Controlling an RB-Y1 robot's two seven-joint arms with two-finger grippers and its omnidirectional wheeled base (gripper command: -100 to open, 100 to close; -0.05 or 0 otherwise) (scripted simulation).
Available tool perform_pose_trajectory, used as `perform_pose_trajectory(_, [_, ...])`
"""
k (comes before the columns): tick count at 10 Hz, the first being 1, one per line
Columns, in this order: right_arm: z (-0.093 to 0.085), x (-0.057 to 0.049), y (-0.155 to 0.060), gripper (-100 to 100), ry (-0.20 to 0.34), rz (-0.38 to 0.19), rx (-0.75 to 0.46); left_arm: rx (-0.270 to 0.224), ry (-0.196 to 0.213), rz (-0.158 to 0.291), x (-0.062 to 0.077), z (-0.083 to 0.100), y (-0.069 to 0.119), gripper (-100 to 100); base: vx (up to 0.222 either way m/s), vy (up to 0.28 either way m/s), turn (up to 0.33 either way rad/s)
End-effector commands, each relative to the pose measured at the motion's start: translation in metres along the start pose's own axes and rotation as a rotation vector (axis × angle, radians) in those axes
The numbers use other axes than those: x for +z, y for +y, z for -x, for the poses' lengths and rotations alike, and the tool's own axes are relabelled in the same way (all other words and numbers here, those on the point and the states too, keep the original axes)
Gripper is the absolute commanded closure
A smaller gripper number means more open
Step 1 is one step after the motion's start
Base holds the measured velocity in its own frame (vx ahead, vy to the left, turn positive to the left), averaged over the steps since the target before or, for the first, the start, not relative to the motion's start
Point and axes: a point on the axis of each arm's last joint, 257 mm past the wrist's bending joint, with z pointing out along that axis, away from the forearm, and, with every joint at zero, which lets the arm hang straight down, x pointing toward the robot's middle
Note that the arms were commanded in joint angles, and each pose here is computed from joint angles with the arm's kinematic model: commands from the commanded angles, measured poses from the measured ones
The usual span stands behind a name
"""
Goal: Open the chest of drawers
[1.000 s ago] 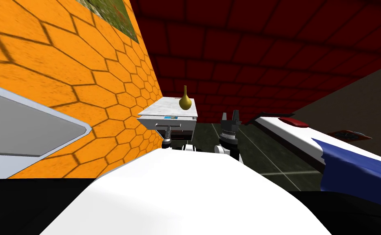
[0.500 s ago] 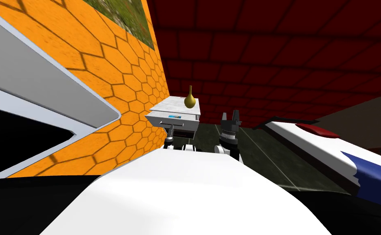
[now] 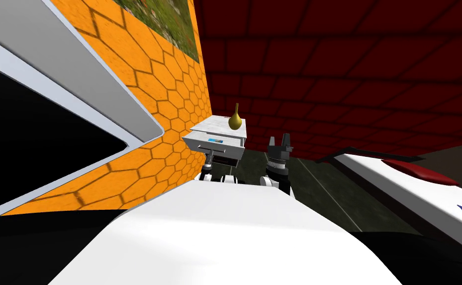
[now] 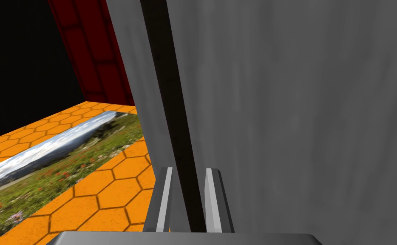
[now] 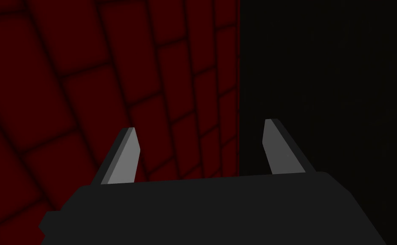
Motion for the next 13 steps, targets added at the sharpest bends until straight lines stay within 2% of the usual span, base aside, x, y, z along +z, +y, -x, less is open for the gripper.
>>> perform_pose_trajectory(1, [0.0, 0.0, 0.0, 0, 0.0, 0.0, 0.0, -0.013, 0.026, -0.038, 0.015, -0.006, -0.006, 100, -0.063, -0.015, 0.106])
perform_pose_trajectory(2, [0.0, 0.0, 0.0, 0, 0.0, 0.0, 0.0, -0.013, 0.025, -0.009, 0.008, -0.008, 0.001, 100, -0.019, -0.004, 0.015])
perform_pose_trajectory(6, [0.0, 0.0, 0.0, 0, 0.0, 0.0, 0.0, -0.02, 0.036, -0.043, 0.015, -0.008, -0.007, 100, -0.159, 0.017, 0.03])
perform_pose_trajectory(7, [0.0, 0.0, 0.0, 0, 0.0, 0.0, 0.0, -0.023, 0.04, -0.012, 0.028, -0.008, 0.002, -100, -0.127, 0.01, 0.034])
perform_pose_trajectory(11, [0.0, 0.0, 0.0, 0, 0.0, 0.0, 0.0, -0.029, 0.045, -0.013, 0.067, -0.007, 0.002, -100, -0.079, -0.005, 0.018])
perform_pose_trajectory(12, [0.0, 0.0, 0.0, 0, 0.0, 0.0, 0.0, -0.029, 0.045, -0.013, 0.067, -0.007, 0.002, -100, -0.037, 0.003, -0.009])
perform_pose_trajectory(13, [0.0, 0.0, 0.0, 0, 0.0, 0.0, 0.0, -0.031, 0.046, -0.014, 0.077, -0.007, 0.001, -100, -0.03, 0.003, 0.013])
